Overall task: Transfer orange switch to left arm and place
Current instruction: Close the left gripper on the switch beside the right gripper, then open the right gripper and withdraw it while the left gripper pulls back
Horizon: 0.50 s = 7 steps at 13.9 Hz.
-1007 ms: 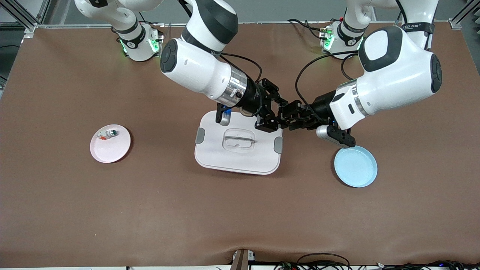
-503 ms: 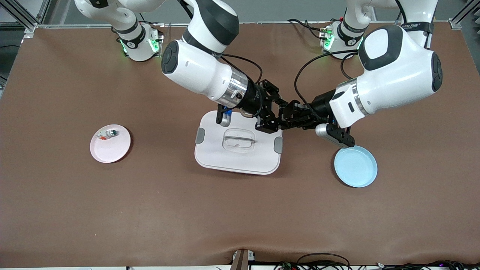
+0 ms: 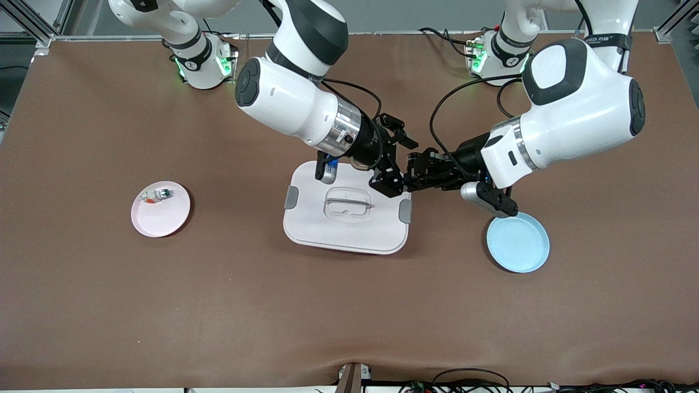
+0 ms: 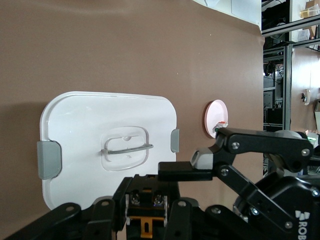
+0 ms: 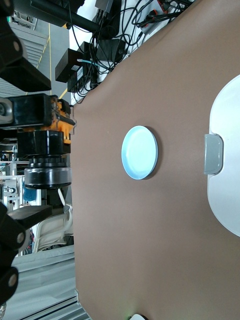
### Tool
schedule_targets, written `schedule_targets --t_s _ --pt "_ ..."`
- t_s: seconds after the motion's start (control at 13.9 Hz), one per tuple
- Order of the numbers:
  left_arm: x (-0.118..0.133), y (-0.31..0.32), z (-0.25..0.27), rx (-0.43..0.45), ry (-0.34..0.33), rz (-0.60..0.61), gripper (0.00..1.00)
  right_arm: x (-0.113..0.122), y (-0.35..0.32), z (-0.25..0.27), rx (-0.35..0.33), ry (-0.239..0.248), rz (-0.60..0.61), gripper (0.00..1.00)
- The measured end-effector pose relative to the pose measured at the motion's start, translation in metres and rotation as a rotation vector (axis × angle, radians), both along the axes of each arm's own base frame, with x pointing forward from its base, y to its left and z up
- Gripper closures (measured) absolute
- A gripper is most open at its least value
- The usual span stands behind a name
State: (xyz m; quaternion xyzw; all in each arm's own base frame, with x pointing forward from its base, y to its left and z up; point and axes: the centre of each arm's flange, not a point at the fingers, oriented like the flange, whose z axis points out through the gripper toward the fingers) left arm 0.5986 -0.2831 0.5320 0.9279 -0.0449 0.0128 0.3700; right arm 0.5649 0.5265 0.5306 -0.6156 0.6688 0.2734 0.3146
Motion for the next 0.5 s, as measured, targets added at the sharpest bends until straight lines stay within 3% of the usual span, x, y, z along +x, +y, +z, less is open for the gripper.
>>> schedule_targets --t_s 0.22,0.5 --pt "0.002 0.0041 0.0001 0.0 0.0 0.007 0.67 0.0003 -0.0004 0.0003 -0.004 -0.015 0.014 0.0" --pt "0.0008 0.0104 0.0085 -0.002 0.006 -0.003 0.67 0.0061 -0.0094 -0.0028 -0.043 -0.108 0.125 0.0"
